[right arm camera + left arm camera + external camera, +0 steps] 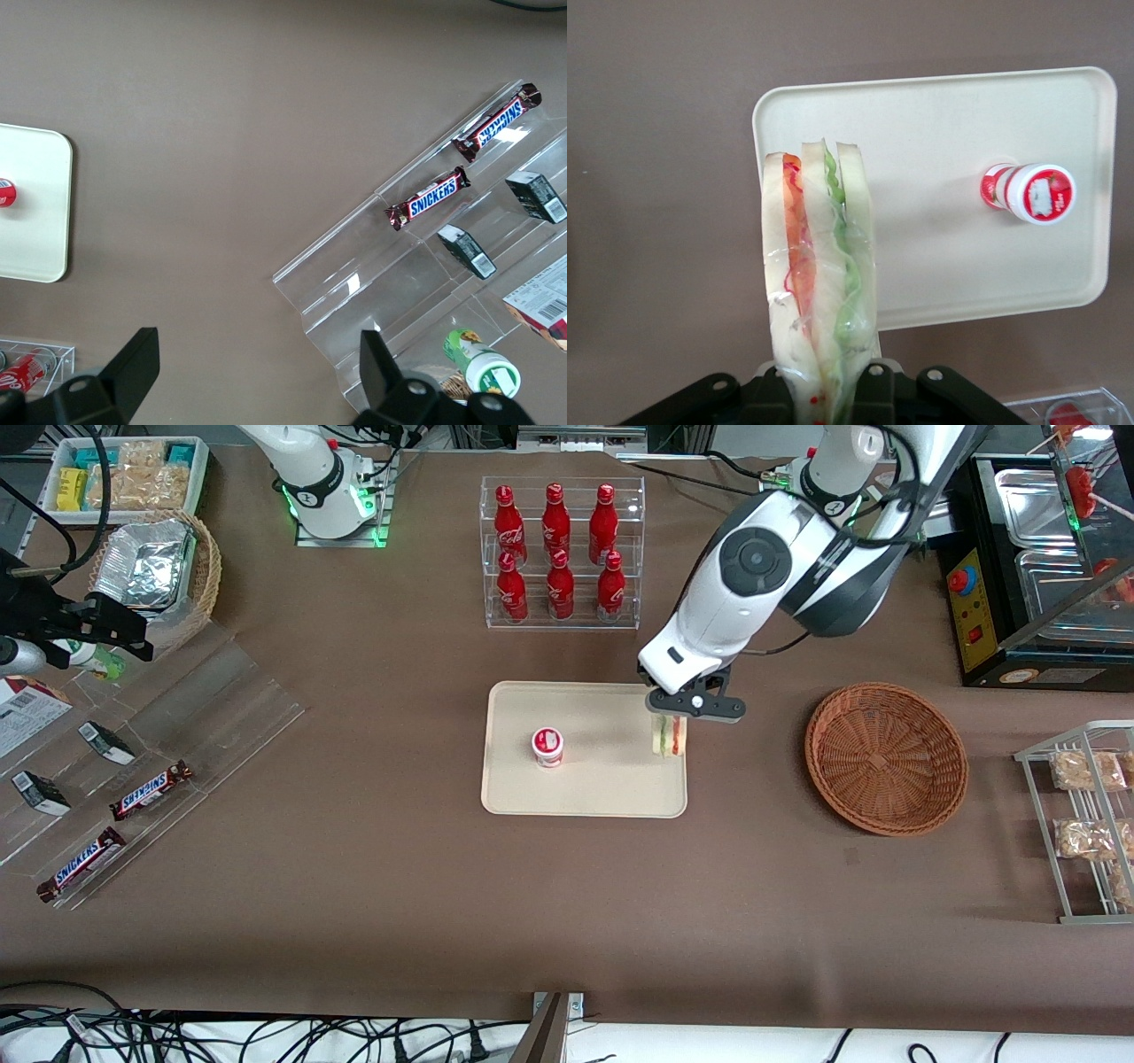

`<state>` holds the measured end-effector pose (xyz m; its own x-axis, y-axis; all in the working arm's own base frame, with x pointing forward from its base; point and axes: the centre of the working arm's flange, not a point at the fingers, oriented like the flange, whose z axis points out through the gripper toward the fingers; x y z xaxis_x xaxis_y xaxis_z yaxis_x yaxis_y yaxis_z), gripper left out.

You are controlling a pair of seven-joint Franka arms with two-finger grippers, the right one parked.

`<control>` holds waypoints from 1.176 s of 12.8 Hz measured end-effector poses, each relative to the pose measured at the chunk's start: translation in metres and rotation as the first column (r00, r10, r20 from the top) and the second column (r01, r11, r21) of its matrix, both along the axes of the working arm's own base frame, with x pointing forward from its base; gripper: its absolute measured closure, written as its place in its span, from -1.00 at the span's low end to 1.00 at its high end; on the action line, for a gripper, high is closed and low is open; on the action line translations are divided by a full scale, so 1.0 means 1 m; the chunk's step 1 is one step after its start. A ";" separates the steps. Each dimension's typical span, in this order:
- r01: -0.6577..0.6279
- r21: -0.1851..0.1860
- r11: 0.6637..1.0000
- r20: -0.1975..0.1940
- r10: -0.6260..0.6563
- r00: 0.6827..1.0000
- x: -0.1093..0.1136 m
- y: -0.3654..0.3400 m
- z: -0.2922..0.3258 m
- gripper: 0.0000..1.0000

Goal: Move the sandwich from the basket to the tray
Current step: 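Carry the sandwich over the cream tray beside the red cup, then lower the sandwich onto the tray and open the left gripper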

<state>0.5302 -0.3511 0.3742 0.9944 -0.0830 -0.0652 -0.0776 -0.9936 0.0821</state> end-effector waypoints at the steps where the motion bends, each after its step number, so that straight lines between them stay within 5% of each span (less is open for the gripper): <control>1: -0.003 0.017 1.000 0.005 0.002 1.000 0.001 -0.006 -0.018 0.69; 4: -0.011 0.061 0.998 0.031 0.009 0.999 -0.007 -0.032 -0.070 0.69; 7: -0.005 0.051 0.999 0.021 0.004 1.000 -0.011 -0.042 -0.100 0.69; 15: 0.003 0.096 0.995 0.031 -0.006 0.999 -0.017 -0.048 -0.141 0.68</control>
